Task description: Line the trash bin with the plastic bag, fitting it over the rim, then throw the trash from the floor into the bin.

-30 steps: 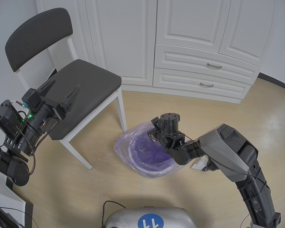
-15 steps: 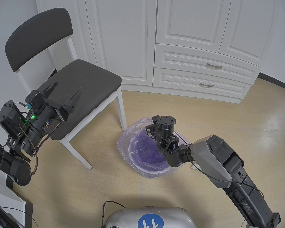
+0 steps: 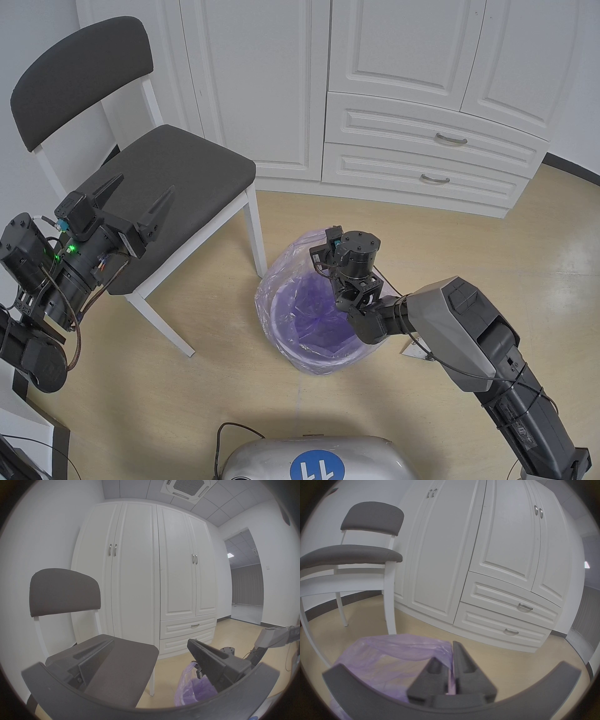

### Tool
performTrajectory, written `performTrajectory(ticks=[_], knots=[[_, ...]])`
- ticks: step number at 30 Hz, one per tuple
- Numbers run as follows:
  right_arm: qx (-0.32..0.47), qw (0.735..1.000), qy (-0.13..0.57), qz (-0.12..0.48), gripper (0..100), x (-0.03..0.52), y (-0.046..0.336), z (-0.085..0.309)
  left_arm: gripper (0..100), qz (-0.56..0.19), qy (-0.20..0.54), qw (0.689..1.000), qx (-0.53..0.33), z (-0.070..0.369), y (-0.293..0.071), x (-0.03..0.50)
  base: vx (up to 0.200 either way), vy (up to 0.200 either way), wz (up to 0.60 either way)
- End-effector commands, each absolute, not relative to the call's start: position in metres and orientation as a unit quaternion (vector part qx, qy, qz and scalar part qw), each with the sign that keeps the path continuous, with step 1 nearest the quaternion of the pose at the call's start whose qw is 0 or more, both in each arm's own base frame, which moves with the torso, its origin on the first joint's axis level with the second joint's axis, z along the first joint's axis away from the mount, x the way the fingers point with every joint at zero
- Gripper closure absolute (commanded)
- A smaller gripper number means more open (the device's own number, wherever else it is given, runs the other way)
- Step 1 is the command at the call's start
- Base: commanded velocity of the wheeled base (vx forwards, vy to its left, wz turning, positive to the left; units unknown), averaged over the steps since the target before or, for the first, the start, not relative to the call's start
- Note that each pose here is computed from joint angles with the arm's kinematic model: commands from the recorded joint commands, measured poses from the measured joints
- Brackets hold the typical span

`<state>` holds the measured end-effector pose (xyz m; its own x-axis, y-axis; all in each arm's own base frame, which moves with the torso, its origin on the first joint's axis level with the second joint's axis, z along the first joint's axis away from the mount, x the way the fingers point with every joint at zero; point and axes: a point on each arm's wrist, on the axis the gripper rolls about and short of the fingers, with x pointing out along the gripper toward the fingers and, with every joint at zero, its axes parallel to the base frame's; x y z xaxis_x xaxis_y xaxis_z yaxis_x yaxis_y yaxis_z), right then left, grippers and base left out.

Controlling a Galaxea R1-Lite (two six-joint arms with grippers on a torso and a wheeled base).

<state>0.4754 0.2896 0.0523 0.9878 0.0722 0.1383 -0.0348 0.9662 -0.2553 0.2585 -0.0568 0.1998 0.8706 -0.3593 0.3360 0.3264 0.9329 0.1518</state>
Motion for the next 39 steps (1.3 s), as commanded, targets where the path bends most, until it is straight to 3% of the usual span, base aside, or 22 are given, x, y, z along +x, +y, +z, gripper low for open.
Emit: performTrajectory(ticks=[1, 8, 15, 20, 32, 39], knots=[[-0.126, 0.989, -0.078, 0.024, 0, 0.476, 0.287, 0.057, 0, -0.182, -0.18, 0.966, 0.044, 0.199, -0.059, 0.259, 0.0, 0.0, 0.0], [-0.132, 0.986, -0.096, 0.024, 0, 0.463, 0.293, 0.085, 0, -0.185, -0.174, 0.966, 0.043, 0.196, -0.061, 0.257, 0.0, 0.0, 0.0], [-0.234, 0.966, 0.054, 0.095, 0, 0.385, 0.254, 0.095, 0, -0.184, -0.168, 0.966, 0.061, 0.191, -0.061, 0.257, 0.0, 0.0, 0.0], [-0.251, 0.954, 0.103, 0.13, 0, 0.353, 0.227, 0.091, 0, -0.196, -0.159, 0.965, 0.067, 0.185, -0.069, 0.256, 0.0, 0.0, 0.0], [-0.164, 0.97, 0.126, 0.127, 0, 0.32, 0.193, 0.072, 0, -0.285, -0.087, 0.952, 0.062, 0.146, -0.117, 0.249, 0.0, 0.0, 0.0], [-0.106, 0.979, 0.129, 0.114, 0, 0.337, 0.177, 0.057, 0, -0.295, -0.041, 0.952, 0.068, 0.121, -0.135, 0.251, 0.0, 0.0, 0.0]])
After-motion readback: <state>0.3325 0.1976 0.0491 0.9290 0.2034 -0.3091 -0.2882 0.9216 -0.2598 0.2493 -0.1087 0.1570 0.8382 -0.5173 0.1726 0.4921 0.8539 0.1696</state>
